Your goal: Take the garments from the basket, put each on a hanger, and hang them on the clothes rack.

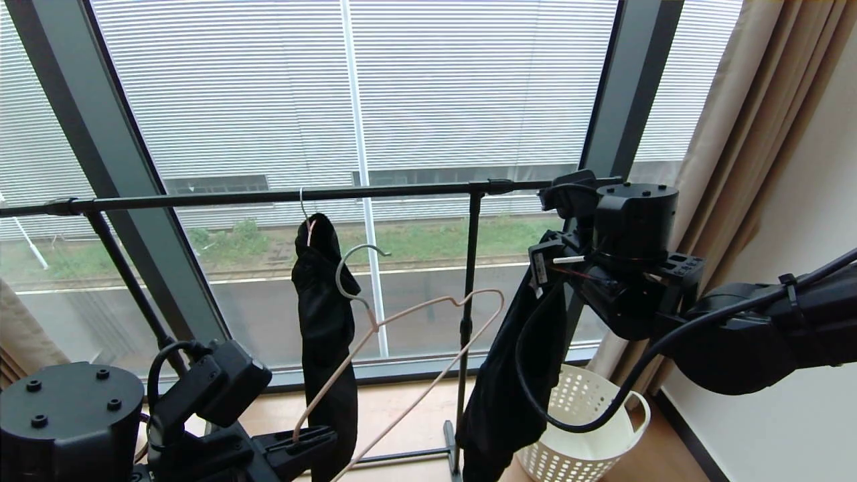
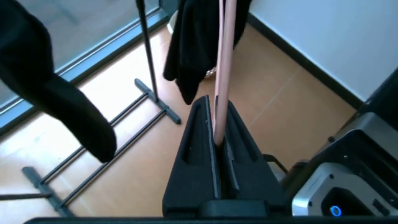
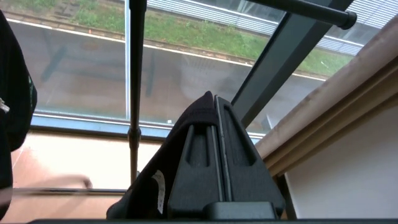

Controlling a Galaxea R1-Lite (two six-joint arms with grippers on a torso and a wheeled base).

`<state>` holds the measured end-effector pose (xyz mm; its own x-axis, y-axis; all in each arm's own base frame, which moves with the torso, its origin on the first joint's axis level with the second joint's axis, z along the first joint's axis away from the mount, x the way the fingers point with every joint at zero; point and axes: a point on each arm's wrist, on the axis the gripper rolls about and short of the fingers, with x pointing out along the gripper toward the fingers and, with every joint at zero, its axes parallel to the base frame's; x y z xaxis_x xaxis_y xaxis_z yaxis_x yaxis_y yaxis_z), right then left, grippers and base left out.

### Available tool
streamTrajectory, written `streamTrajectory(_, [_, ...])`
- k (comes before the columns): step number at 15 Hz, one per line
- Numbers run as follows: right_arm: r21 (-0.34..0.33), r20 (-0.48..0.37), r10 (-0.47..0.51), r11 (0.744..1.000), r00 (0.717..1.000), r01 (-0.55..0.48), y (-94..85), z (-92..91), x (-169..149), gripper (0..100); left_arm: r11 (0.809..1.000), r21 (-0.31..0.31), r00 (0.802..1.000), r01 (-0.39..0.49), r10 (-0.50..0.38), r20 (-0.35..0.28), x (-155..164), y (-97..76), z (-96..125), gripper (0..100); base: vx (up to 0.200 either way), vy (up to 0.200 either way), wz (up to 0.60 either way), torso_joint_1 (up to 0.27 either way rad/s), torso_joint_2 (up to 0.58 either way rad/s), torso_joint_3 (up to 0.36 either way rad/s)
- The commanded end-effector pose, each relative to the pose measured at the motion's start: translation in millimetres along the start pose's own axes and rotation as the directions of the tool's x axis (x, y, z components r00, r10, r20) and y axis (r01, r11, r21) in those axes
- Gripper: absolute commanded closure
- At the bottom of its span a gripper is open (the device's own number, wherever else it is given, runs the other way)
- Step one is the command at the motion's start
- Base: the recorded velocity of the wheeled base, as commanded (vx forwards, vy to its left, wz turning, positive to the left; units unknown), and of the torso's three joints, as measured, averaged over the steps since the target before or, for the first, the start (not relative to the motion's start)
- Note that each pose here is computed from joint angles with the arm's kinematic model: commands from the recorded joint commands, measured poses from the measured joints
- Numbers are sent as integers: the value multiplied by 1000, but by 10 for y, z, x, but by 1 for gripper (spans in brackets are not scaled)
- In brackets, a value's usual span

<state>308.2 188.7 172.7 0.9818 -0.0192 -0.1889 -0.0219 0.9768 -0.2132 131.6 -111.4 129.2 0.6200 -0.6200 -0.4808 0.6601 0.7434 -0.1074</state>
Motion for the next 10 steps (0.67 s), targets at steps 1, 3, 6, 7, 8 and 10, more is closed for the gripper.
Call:
streamTrajectory(1, [-10,-15,4,1000,1000,-4,46,-85,53,100,999,-23,999,38,-38,-11,11,11,-71,100,0,0,0,0,0,0])
streamTrajectory(3, [-10,-15,9,1000,1000,-9,49,-85,57,100,996,-55,998,67,-67,-7,60,7,-77,100,0,0,0,0,0,0])
streamTrajectory(6, [-7,-15,10,1000,1000,-10,57,-89,68,100,992,-80,995,97,-97,5,73,0,-78,100,0,0,0,0,0,0])
streamTrajectory(7, [-11,-23,11,1000,1000,-11,72,-117,86,100,991,-80,994,106,-105,9,73,-2,-74,100,0,0,0,0,0,0])
streamTrajectory(8, [-13,-27,14,1000,1000,-14,89,-135,88,100,991,-83,994,106,-105,11,73,-2,-72,100,0,0,0,0,0,0])
streamTrajectory(10, [-6,-5,26,1000,1000,-26,158,-151,96,100,990,-83,994,110,-109,21,70,-9,-62,100,0,0,0,0,0,0])
